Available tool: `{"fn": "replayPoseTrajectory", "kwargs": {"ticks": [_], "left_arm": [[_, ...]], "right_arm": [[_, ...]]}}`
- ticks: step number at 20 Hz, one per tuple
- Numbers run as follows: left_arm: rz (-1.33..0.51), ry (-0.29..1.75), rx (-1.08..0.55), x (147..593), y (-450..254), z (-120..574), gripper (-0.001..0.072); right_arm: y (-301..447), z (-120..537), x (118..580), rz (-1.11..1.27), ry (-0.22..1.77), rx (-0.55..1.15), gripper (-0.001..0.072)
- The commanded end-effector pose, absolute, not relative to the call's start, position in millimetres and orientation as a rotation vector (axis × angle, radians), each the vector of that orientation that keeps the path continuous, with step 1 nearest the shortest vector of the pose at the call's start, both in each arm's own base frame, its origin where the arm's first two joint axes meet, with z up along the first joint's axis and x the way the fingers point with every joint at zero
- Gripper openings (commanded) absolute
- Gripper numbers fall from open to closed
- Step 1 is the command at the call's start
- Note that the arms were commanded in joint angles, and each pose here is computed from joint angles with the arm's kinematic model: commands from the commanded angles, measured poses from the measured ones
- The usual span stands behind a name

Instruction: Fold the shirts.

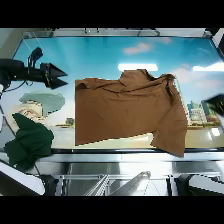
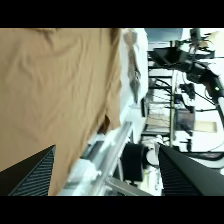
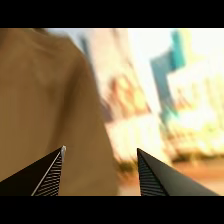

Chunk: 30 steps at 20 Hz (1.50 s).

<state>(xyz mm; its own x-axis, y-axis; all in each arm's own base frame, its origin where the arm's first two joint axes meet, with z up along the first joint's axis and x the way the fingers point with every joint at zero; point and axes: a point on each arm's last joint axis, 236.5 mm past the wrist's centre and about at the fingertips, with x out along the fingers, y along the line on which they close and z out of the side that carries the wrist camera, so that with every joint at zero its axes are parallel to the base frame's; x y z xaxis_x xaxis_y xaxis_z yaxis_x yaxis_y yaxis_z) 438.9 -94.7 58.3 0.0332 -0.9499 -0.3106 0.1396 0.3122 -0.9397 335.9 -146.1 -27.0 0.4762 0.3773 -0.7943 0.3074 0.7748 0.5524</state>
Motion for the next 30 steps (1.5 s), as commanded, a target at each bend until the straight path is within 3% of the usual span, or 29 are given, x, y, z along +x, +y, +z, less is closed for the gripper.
{"fn": "replayPoseTrajectory", "kwargs": {"ticks": [1,9,13,15,17,20,26,30], "left_arm": [[-1.045,1.258,-0.958,394,-90,50,0.0713],[-0.99,1.249,-1.1,359,-68,34,0.0712],[-0.975,1.258,-1.14,354,-66,28,0.0712],[-0.97,1.267,-1.154,351,-68,25,0.0712],[-0.974,1.275,-1.163,348,-69,24,0.0712],[-0.945,1.356,-1.103,335,-66,8,0.0712],[-0.56,1.764,-0.923,286,-43,-76,0.0712],[-0.557,1.878,-0.904,249,-82,-104,0.0712]], "right_arm": [[-140,-58,262,0.067,1.335,0.716,0.0513],[-73,-101,259,0.262,1.293,0.927,0.0503],[-47,-117,263,0.334,1.356,0.936,0.0482],[-28,-122,273,0.382,1.367,0.906,0.0419],[-18,-123,288,0.397,1.333,0.88,0.0415],[-15,-114,305,0.42,1.261,0.888,0.0035],[-15,-113,306,0.423,1.256,0.88,0.0018],[-15,-113,306,0.424,1.256,0.881,0.0018]]}}
